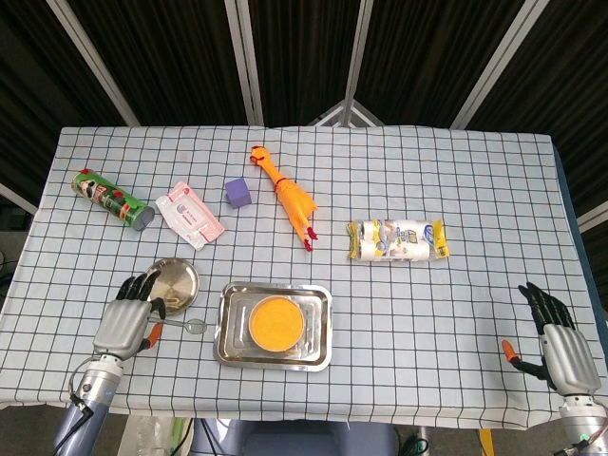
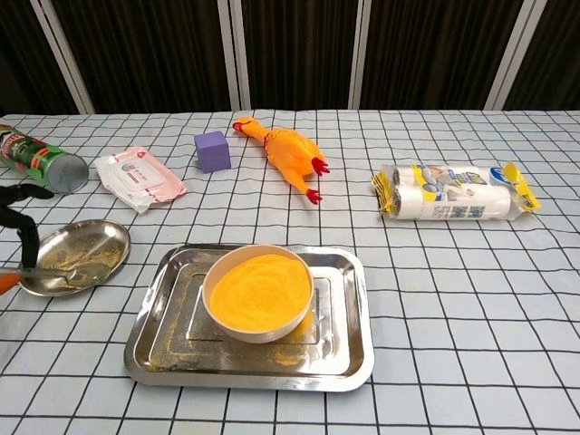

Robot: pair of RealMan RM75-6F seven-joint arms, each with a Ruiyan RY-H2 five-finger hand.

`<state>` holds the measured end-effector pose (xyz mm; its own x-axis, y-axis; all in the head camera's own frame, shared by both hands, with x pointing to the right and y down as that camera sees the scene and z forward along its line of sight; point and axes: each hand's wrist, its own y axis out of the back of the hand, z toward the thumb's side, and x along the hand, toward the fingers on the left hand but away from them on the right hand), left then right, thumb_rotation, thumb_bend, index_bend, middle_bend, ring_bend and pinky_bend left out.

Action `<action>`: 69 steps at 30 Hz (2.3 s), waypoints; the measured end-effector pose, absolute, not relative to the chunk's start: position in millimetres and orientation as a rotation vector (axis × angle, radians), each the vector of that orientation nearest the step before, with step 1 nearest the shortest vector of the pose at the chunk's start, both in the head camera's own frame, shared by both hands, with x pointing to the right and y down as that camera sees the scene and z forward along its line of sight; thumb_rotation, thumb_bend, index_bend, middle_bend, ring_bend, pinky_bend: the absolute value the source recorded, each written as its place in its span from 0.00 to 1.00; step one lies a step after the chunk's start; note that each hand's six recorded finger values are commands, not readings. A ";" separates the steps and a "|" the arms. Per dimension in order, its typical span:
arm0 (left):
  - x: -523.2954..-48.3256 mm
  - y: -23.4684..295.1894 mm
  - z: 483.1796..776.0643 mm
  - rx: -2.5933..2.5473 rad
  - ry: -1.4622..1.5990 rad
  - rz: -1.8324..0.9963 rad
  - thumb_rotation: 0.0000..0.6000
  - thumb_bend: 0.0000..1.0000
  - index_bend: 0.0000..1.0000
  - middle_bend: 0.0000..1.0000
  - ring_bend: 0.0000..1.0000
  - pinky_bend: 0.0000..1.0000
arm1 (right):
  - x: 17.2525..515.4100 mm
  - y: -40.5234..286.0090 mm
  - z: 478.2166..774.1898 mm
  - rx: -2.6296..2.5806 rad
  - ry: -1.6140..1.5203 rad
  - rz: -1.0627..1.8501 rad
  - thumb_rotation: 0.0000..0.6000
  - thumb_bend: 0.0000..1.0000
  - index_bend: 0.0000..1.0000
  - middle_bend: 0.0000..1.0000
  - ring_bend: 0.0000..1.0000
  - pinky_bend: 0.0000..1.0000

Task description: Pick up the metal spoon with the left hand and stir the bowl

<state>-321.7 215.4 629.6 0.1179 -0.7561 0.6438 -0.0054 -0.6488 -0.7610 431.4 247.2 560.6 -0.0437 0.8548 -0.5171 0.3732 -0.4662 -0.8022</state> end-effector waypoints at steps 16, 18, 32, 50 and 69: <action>-226.4 164.2 617.4 -1.726 0.510 -1.533 1.00 0.60 0.52 0.00 0.00 0.00 | 432.6 246.0 560.9 -1.830 -1.312 1.515 1.00 0.40 0.00 0.00 0.00 0.00; -208.6 162.6 618.4 -1.731 0.479 -1.521 1.00 0.60 0.52 0.00 0.00 0.00 | 432.7 246.0 561.5 -1.834 -1.314 1.517 1.00 0.40 0.00 0.00 0.00 0.00; -150.4 168.0 639.6 -1.708 0.356 -1.551 1.00 0.60 0.48 0.00 0.00 0.00 | 434.3 244.8 561.2 -1.848 -1.334 1.512 1.00 0.40 0.00 0.00 0.00 0.00; -151.2 168.2 625.8 -1.774 0.430 -1.514 1.00 0.27 0.21 0.00 0.00 0.00 | 434.3 245.1 560.9 -1.846 -1.330 1.515 1.00 0.40 0.00 0.00 0.00 0.00; -190.7 149.0 620.7 -1.559 0.513 -1.259 1.00 0.22 0.49 1.00 0.94 0.93 | 433.1 245.3 561.7 -1.842 -1.323 1.520 1.00 0.40 0.00 0.00 0.00 0.00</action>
<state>-190.7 149.0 620.7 0.3614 -0.8111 0.4598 0.2589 -0.3864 -0.8852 433.1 245.3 561.7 -0.0440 0.8491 -0.5263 0.4039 -0.4667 -0.7868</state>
